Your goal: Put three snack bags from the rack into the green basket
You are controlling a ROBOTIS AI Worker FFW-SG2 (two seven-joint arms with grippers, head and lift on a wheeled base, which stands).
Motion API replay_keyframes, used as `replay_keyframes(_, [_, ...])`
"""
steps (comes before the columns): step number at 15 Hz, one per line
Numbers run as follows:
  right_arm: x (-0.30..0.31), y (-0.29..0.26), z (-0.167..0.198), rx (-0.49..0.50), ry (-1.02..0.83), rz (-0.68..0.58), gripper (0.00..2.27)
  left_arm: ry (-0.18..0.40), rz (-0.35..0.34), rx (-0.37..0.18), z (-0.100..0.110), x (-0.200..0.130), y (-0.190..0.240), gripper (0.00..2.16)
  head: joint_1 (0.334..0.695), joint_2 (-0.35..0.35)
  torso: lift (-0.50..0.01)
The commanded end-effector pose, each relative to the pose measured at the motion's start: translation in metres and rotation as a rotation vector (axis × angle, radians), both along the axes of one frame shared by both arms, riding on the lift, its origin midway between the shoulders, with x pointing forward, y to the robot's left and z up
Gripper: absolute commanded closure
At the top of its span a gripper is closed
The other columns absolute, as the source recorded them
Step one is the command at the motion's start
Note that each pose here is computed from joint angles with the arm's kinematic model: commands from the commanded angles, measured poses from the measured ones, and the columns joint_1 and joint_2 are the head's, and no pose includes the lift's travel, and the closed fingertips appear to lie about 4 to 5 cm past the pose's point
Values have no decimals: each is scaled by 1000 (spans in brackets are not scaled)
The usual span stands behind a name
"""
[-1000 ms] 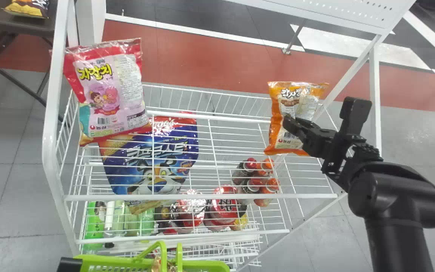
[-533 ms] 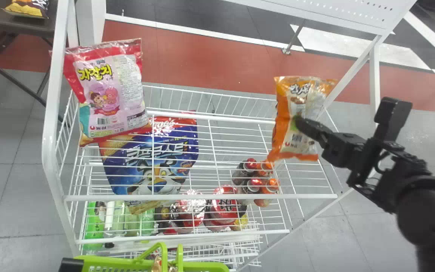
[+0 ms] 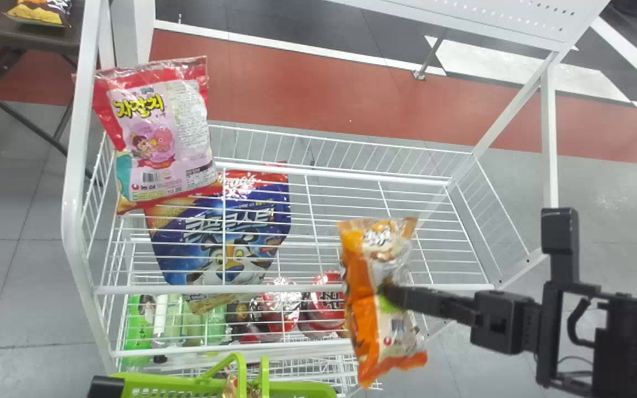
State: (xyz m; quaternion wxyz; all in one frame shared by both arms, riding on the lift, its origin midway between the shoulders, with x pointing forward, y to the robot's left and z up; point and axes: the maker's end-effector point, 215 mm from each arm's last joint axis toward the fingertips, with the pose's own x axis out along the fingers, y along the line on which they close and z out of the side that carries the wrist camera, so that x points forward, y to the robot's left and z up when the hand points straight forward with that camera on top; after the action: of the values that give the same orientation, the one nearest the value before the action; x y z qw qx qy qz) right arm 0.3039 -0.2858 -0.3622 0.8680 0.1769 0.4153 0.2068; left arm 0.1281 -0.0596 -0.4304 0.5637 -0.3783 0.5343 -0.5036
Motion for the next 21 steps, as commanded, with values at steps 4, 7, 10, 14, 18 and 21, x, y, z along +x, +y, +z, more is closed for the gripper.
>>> replay_keyframes(4, [-74, 59, -61, 67, 216, 130, 2182, 2, -6, 1, 0, -2, -4, 2047, 695, -350, 0])
replay_keyframes(7, [-101, 87, -93, 131, 324, 164, 2182, -6, -15, 9, -1, -4, -7, 2047, 695, -350, 0])
replay_keyframes(10, [-118, 119, -103, 179, 374, 228, 2182, -5, -21, 21, -3, -6, -8, 2047, 695, -350, 0])
replay_keyframes(14, [-141, 165, -123, 202, 450, 350, 2182, -12, -27, 30, -3, -7, -9, 2047, 695, -350, 0])
replay_keyframes(18, [-173, 190, -149, 180, 537, 440, 2182, -14, -26, 27, -3, -6, -9, 2047, 695, -350, 0])
replay_keyframes(21, [-177, 168, -176, 31, 555, 422, 2179, -11, -25, 22, -2, -6, -9, 2047, 695, -350, 0])
